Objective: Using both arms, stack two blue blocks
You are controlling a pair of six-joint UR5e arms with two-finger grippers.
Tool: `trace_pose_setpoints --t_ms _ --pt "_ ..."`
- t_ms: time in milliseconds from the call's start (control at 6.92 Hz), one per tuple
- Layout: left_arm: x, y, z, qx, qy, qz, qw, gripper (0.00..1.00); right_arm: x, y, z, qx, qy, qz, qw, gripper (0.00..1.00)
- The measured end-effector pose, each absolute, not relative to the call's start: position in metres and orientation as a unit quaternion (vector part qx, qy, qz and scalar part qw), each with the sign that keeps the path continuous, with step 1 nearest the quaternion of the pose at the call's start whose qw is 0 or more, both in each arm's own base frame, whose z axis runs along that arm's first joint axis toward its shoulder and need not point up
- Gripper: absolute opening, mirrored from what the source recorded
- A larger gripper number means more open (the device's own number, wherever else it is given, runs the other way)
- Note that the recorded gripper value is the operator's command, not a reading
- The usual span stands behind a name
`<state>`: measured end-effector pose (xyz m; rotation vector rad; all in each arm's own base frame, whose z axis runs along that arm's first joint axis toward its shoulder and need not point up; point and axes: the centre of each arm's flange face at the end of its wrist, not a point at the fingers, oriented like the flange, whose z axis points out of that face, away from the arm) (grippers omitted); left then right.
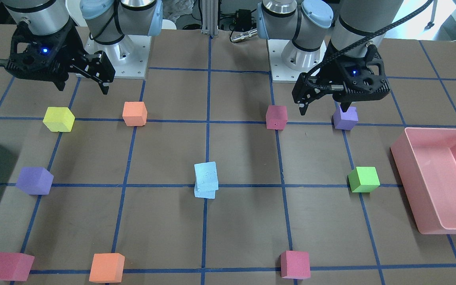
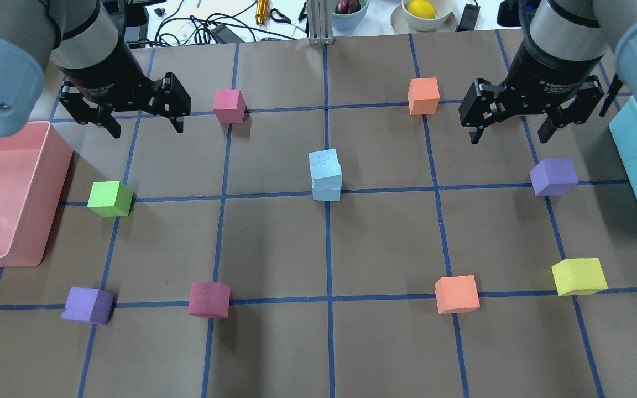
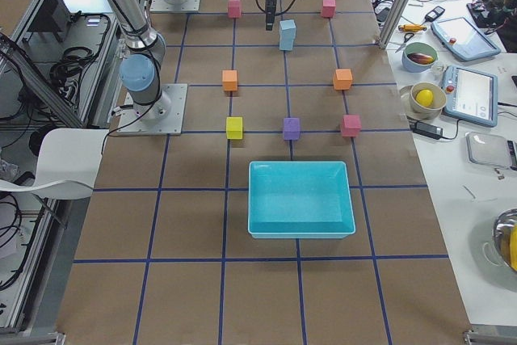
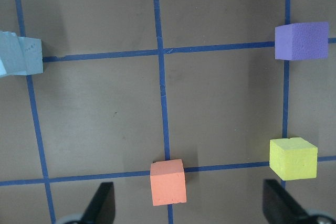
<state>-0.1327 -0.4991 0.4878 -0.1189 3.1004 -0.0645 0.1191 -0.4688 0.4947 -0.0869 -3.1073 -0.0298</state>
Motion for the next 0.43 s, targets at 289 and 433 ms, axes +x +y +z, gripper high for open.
trace_pose_setpoints --t_ms 289,433 --pt "-0.1383 -0.4984 0.4882 -0.059 0.998 0.004 0.011 1.0 0.119 -0.4689 0.4946 -0.028 -0.999 -0.01 0.016 1.0" --pt "-0.1401 -0.5018 0.4925 -0.065 0.998 0.013 0.011 1.0 0.119 -0.4689 0.4946 -0.028 -0.999 -0.01 0.016 1.0"
